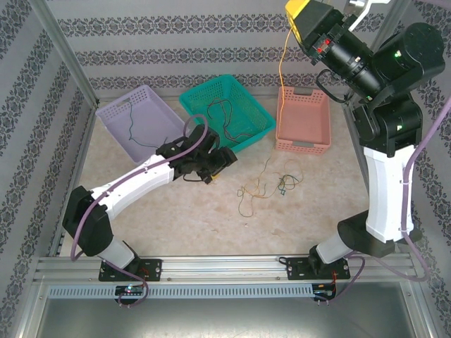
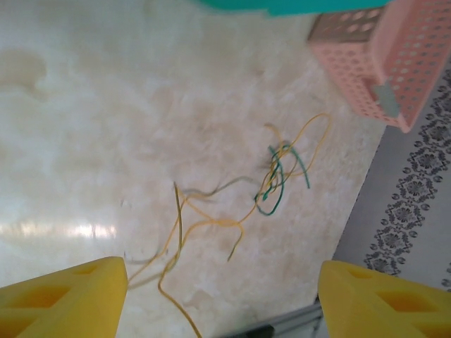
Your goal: Untangle the cables
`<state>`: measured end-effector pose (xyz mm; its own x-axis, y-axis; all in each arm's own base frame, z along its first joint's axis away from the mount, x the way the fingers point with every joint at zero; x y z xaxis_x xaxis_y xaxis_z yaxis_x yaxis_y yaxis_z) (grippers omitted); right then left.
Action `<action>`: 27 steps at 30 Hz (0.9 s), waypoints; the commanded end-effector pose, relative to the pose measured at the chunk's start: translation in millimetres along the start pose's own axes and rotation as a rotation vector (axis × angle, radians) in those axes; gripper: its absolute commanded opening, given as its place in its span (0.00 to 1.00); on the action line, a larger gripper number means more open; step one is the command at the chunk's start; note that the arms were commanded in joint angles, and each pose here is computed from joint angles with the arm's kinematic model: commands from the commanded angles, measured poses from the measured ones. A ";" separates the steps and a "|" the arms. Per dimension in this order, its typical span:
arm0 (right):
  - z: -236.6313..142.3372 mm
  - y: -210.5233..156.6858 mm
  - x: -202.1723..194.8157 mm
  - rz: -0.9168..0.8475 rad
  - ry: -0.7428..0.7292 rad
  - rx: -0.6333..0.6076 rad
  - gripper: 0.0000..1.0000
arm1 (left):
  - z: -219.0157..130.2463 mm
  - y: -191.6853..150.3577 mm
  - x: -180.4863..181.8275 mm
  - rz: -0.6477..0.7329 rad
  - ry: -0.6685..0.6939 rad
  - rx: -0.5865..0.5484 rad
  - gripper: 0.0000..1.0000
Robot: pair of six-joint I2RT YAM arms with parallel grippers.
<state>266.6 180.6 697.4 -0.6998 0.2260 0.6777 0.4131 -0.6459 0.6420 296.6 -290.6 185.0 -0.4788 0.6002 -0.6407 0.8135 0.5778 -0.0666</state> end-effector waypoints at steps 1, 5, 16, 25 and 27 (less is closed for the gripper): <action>-4.4 4.2 9.8 -0.016 0.030 -0.008 0.00 | 26.7 -32.0 19.0 -0.275 0.038 0.137 0.75; -4.1 3.9 4.5 -0.016 0.017 -0.006 0.00 | 42.4 -59.5 27.0 -0.444 0.038 0.218 0.80; -6.8 -1.3 -4.9 -0.001 -0.003 0.010 0.00 | 72.1 -63.2 32.2 -0.712 -0.032 0.193 0.72; -12.7 0.6 -11.0 0.002 -0.022 0.007 0.00 | 54.5 -33.5 65.3 -0.671 0.061 0.014 0.07; -12.9 -0.7 -16.8 0.007 -0.034 0.009 0.00 | 35.3 -23.6 82.4 -0.637 0.120 -0.051 0.02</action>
<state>282.8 172.3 671.5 -0.6408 0.2627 0.7214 0.4450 -0.6386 0.6278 254.4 -316.5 99.1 -0.8951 0.1611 -0.4158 0.3690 0.7911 -0.4879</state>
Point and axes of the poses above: each hand's point on the last joint's axis, 136 mm out from that joint toward the fingers, its own z axis out along the fingers, its own x axis along the line the jaws close on, y = z × x, the point moved 1 cm from there along -z, back along the fingers, and after that the axes turned 5 degrees about -z, right-handed, at the moved point
